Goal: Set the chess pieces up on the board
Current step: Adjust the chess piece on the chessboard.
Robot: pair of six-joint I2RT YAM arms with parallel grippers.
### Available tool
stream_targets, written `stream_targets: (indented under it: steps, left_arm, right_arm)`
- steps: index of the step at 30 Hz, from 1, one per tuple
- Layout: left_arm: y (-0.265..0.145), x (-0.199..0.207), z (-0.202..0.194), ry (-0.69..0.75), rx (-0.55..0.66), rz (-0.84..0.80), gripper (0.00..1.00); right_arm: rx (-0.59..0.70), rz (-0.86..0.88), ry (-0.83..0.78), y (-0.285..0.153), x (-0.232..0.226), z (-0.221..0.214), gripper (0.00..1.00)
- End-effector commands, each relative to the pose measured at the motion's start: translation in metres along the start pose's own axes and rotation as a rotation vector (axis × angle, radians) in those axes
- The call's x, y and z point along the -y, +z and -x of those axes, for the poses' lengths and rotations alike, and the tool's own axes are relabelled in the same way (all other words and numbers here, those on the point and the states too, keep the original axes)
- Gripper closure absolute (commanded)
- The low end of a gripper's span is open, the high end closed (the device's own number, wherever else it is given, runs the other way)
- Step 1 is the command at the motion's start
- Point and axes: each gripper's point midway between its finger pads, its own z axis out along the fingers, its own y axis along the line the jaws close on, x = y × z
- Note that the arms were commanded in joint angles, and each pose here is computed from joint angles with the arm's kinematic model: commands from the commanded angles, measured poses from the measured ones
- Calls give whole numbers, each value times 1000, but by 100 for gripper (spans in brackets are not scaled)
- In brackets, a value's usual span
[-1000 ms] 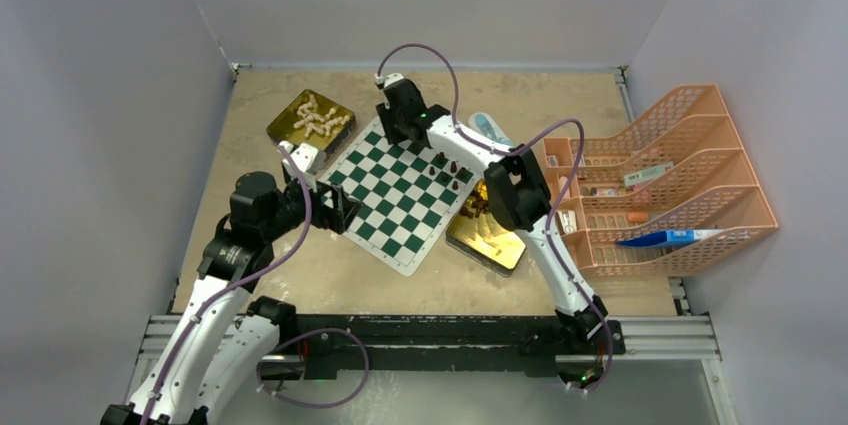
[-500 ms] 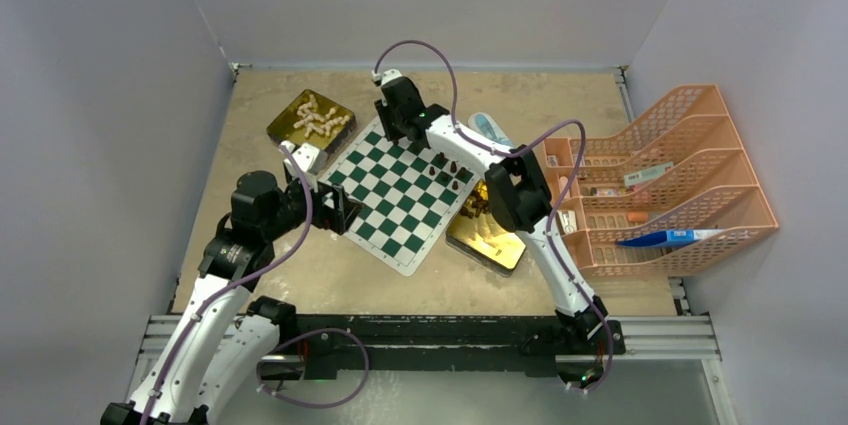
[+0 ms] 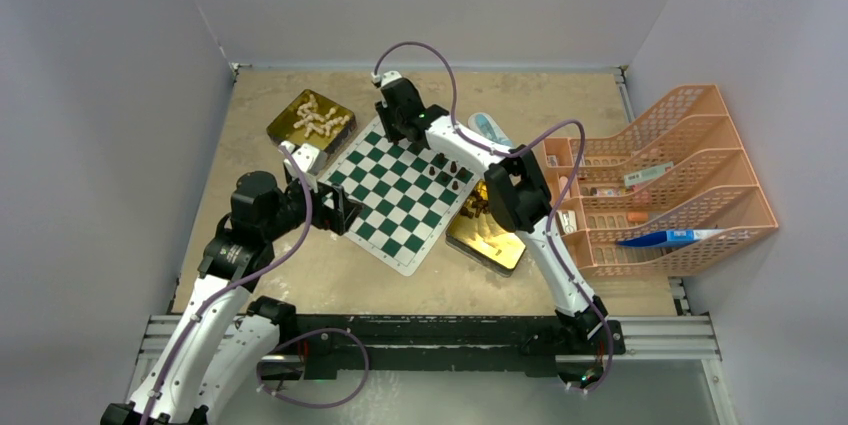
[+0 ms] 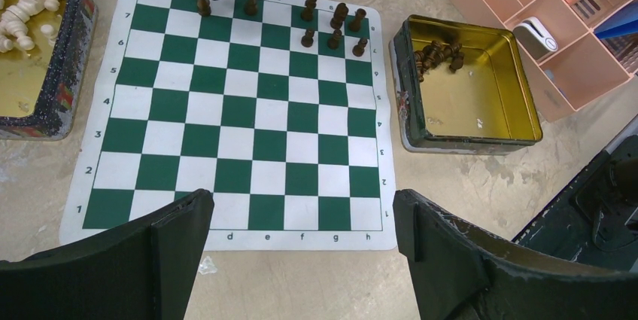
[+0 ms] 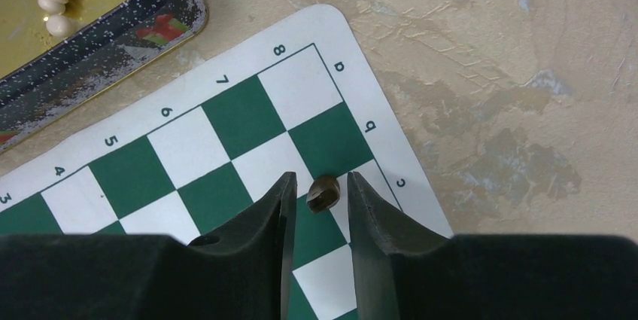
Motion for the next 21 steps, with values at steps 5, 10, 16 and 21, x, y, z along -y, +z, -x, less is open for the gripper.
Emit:
stream_targets:
  steps: [5,10,16,21]
  left_arm:
    - [-3,6,16,28,51,-19,10]
    - [-4,6,16,26,51,-19,10]
    - [-4,6,15,26,50,-19,10]
    - [-4,6,16,27,52,-19,10]
  right_arm:
    - [-14,-6,-27,2,-5,-8,67]
    - [-16,-6,-29,3,-5,-9,70]
    - [-18,-29,-29,3,-2,-9,71]
    - [-16,-41,-33,3,0,-9,71]
